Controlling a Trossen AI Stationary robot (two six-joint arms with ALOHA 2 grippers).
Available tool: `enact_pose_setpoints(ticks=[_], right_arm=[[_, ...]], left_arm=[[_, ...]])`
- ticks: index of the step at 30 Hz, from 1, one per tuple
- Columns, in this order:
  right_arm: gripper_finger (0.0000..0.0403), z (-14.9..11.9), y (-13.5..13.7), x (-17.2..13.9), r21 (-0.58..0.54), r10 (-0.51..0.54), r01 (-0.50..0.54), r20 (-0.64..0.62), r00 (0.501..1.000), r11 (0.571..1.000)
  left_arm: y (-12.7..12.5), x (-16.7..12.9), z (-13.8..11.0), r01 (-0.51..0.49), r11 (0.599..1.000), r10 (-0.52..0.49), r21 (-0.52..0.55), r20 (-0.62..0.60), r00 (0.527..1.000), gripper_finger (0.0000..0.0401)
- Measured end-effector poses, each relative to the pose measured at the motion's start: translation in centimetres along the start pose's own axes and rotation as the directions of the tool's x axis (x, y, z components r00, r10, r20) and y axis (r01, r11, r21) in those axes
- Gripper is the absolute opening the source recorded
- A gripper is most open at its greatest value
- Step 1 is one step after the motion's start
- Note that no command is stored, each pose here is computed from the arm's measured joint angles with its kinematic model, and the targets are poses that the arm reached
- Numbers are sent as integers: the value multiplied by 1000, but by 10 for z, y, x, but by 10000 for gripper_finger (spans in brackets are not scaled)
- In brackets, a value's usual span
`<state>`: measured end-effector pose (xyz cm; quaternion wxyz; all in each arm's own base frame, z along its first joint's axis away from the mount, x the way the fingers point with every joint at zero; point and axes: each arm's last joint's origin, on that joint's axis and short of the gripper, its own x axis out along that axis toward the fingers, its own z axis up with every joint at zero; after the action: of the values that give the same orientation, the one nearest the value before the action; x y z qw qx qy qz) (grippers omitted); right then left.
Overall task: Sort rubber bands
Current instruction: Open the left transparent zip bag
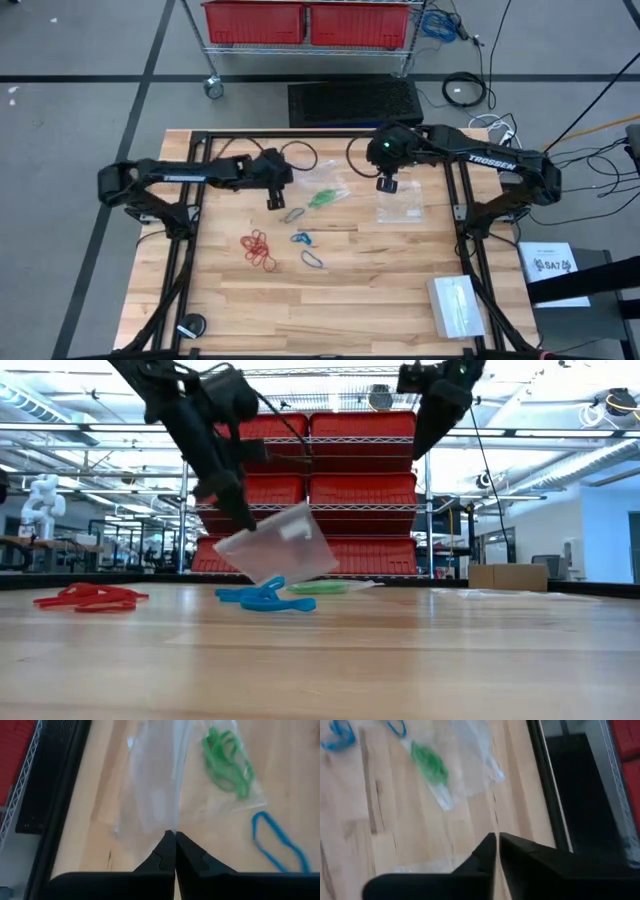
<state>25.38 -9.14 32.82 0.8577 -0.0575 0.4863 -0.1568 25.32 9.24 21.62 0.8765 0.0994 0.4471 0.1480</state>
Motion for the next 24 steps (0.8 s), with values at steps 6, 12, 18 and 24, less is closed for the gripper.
enact_pose_setpoints(ticks=[6,12,18,24], right_arm=[[1,-33,21,31,69,117,-150,349,930,986],[4,-28,52,50,53,197,-274,566,800,960],[48,7,53,49,86,189,-291,582,791,953],[159,45,44,52,62,188,-261,537,822,963]], left_arm=[[4,-26,3,23,997,-17,-71,88,996,1],[6,-37,7,44,995,-29,-88,160,987,1],[7,-40,12,73,994,-52,-86,226,973,0],[7,-41,13,86,993,-63,-82,246,967,0]])
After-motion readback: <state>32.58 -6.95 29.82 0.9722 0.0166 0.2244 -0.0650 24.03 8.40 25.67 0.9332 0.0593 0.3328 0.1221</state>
